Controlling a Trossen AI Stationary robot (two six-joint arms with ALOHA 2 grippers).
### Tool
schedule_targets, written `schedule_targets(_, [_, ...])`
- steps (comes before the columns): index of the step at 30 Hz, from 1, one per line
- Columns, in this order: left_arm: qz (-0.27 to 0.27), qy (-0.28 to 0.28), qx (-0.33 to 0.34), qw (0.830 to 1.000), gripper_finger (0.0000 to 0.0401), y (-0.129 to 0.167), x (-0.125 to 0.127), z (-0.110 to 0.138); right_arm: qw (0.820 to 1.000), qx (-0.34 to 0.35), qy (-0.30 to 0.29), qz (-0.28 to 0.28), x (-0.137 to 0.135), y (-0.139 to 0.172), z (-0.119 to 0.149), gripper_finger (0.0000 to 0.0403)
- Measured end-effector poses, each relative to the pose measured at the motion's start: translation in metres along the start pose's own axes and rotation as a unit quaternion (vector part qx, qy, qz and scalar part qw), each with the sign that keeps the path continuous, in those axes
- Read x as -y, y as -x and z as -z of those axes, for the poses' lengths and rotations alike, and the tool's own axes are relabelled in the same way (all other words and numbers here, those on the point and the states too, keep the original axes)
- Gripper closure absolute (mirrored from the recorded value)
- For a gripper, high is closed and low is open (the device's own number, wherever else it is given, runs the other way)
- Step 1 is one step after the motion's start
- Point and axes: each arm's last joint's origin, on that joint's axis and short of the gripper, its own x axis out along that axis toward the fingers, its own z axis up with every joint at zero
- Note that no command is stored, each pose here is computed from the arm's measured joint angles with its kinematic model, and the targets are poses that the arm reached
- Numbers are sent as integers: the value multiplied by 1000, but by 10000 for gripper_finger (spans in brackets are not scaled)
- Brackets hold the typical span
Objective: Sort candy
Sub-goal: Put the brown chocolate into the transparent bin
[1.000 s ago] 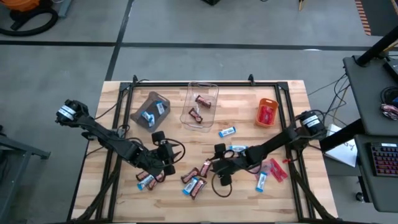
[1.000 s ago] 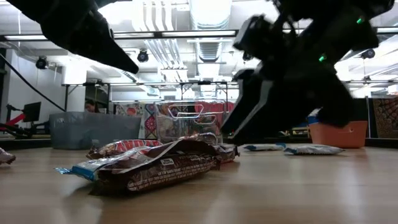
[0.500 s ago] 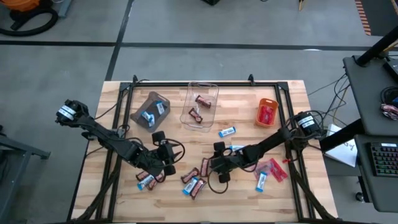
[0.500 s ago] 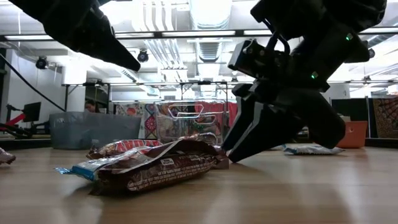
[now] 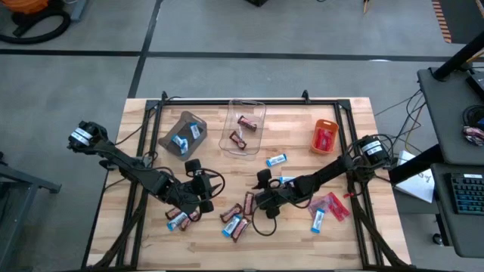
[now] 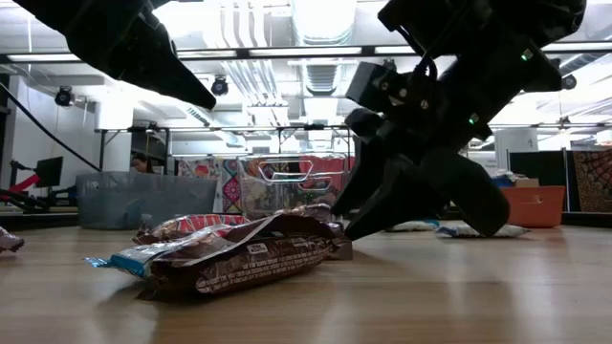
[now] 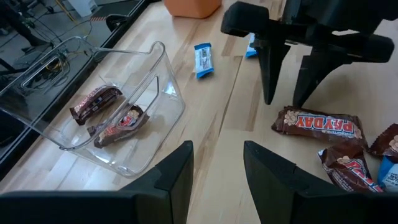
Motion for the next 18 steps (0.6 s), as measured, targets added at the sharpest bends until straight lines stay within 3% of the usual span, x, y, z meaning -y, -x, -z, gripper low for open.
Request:
schedule_targets(6, [0, 0, 0, 1000, 276, 0, 0, 0, 998, 1, 49, -27, 0, 0, -6, 192])
schedule_targets(18, [1, 3, 2, 1000, 276, 0, 0, -1, 994, 12, 94, -61, -7, -21, -19, 200])
